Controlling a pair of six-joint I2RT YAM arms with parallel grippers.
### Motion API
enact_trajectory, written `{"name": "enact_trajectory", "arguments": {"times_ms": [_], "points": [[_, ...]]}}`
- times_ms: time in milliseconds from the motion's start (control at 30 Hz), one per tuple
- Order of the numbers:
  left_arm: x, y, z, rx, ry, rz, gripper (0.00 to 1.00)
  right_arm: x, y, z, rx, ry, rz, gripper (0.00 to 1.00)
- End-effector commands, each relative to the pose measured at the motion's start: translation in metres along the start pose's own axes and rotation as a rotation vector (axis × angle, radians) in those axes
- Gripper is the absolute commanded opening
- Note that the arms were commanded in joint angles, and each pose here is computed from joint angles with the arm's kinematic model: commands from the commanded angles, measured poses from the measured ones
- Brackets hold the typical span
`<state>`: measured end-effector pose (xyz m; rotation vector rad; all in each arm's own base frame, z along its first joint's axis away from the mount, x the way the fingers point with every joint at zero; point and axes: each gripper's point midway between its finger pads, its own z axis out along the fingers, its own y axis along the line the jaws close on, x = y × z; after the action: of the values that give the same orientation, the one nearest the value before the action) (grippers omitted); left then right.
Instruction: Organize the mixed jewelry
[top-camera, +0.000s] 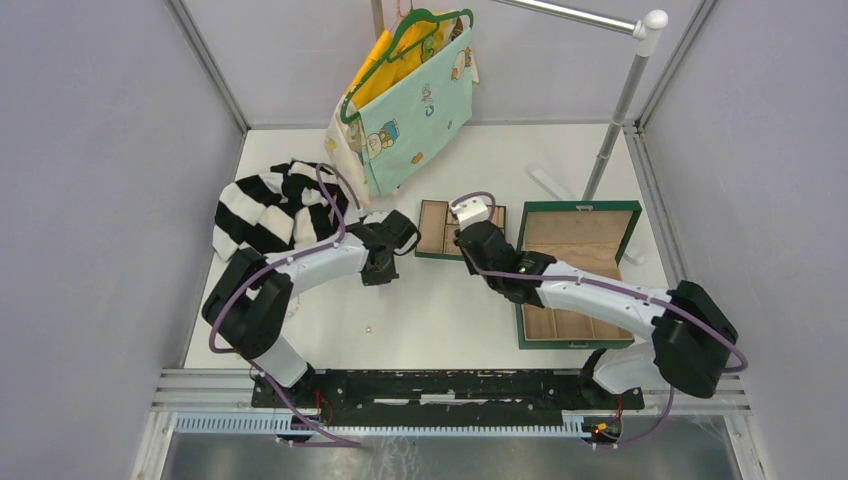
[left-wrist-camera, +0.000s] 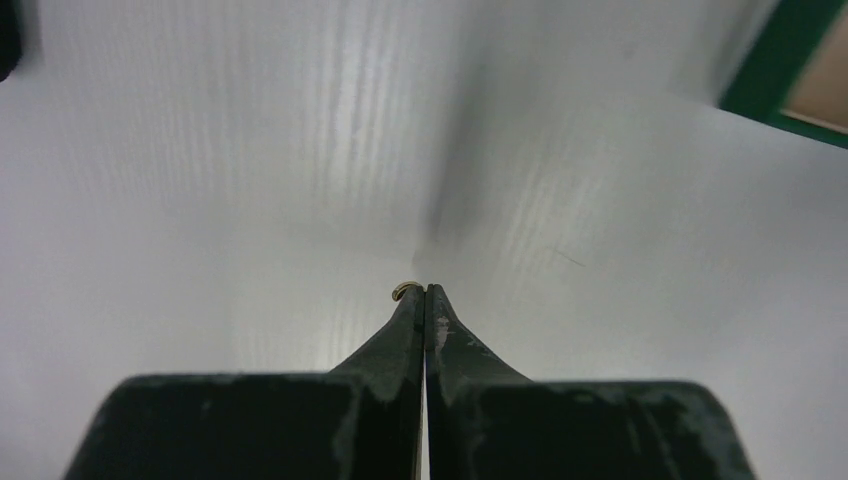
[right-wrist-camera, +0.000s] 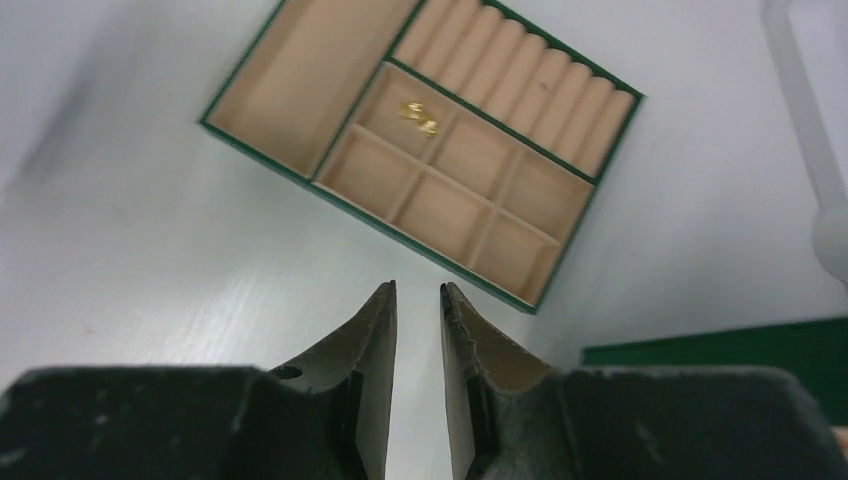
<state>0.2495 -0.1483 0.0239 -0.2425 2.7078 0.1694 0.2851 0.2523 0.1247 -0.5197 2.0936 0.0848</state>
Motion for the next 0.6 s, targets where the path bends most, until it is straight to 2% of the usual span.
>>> {"name": "enact_trajectory", "arguments": {"times_ms": [0,233,433,567], "points": [[-0.025,-0.047,-0.033,0.121,-0.079,0.027,0.02,-0.021,-0.049,-0.020,0.113,-0.091,0.108,0.28],[-0.036,-0.124,-0.061,0.304,-0.079,0.117,0.02,-0.073,-0.094,-0.084,0.209,-0.263,0.171,0.30],[-0.050,-0.188,-0.066,0.422,-0.077,0.159,0.02,-0.070,-0.124,-0.107,0.325,-0.274,0.158,0.30],[-0.058,-0.218,-0.061,0.473,-0.077,0.156,0.02,-0.075,-0.126,-0.119,0.303,-0.291,0.171,0.30]]}}
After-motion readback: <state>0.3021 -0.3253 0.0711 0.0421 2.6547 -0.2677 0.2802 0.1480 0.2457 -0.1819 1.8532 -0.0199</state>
